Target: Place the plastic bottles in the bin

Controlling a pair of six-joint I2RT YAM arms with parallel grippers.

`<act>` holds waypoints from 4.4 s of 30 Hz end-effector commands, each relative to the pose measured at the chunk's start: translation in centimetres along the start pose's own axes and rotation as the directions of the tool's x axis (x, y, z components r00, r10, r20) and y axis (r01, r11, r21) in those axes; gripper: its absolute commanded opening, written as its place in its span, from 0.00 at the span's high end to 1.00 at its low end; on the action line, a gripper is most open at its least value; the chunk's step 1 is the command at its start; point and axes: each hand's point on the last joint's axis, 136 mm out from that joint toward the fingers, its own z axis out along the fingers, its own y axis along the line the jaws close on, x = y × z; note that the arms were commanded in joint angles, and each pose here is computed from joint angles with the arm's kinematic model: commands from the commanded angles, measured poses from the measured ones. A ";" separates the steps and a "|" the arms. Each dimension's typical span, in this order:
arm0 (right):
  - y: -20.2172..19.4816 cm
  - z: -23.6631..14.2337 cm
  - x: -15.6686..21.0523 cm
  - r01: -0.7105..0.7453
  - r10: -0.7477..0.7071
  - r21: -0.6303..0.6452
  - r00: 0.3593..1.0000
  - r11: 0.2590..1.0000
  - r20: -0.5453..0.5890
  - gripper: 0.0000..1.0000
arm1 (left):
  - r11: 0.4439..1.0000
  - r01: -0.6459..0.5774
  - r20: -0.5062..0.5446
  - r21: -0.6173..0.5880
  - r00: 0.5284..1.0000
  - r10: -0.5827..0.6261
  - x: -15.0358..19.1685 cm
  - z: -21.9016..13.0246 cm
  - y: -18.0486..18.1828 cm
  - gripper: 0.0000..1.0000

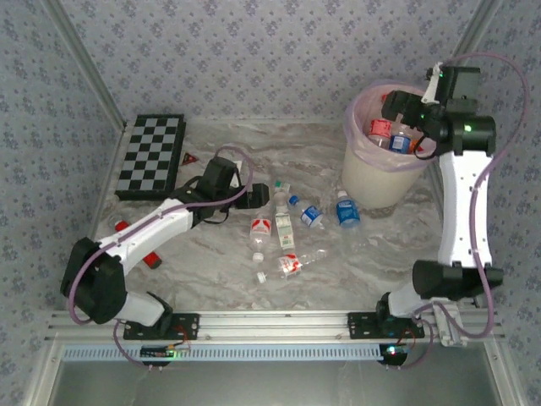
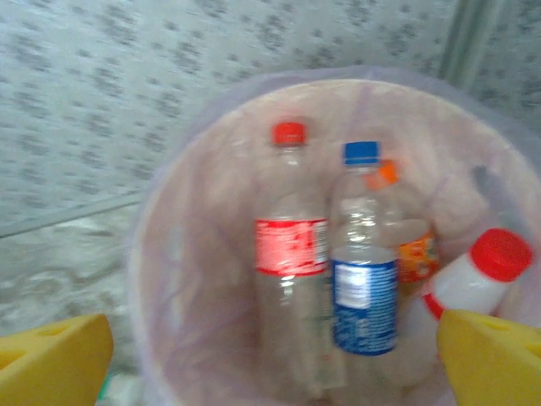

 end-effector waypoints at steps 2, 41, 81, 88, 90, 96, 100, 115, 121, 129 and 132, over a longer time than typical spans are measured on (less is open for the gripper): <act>4.0 -2.4 1.8 -0.051 0.054 -0.259 0.999 0.965 0.003 0.00 | 0.996 0.043 -0.047 -0.082 0.998 -0.047 0.2 0.4 1.1 0.01; 2.9 -2.4 8.3 -0.193 0.172 -0.260 0.980 0.946 -0.101 0.00 | 0.985 -0.149 -0.435 -0.081 0.895 0.100 10.9 2.4 1.1 0.45; 21.3 2.9 12.4 -0.109 -0.137 -0.718 0.952 0.687 -0.275 0.47 | 0.757 -0.342 0.110 0.557 0.934 0.340 -0.4 -6.3 -14.7 0.35; 19.1 0.2 7.5 -0.021 -0.103 -0.689 0.985 0.725 -0.138 0.55 | 0.801 -0.326 0.127 0.503 0.944 0.304 -1.5 -6.5 -14.1 0.13; 17.3 -1.1 4.9 0.023 -0.082 -0.639 0.995 0.768 -0.063 0.58 | 0.819 -0.317 0.126 0.478 0.948 0.293 -1.5 -6.4 -13.5 0.04; 9.6 -6.3 -5.2 0.072 0.065 -0.410 0.948 0.909 0.311 0.78 | 0.852 -0.276 0.109 0.444 0.961 0.255 -1.1 -5.2 -12.0 0.01; 5.2 -7.8 -8.6 0.044 0.060 -0.218 0.893 0.975 0.446 0.82 | 0.869 -0.263 0.082 0.418 0.964 0.253 -1.0 -4.5 -11.3 0.01; 1.1 1.0 -9.2 0.145 -0.206 0.175 0.886 0.974 0.415 1.00 | 0.916 -0.166 0.036 0.366 0.986 0.164 -0.5 -3.9 -8.9 0.01; 0.3 7.3 -4.5 0.210 -0.240 0.187 0.958 0.960 0.154 1.00 | 0.923 -0.160 0.030 0.351 0.987 0.160 -0.3 -3.7 -8.5 0.01; -1.1 14.0 1.6 0.272 -0.248 0.215 0.960 0.938 -0.130 1.00 | 0.923 -0.166 0.019 0.347 0.985 0.171 -0.1 -3.5 -8.4 0.01; -1.4 16.0 3.8 0.299 -0.251 0.226 0.943 0.927 -0.219 1.00 | 0.923 -0.170 0.016 0.344 0.984 0.176 0.0 -3.4 -8.2 0.01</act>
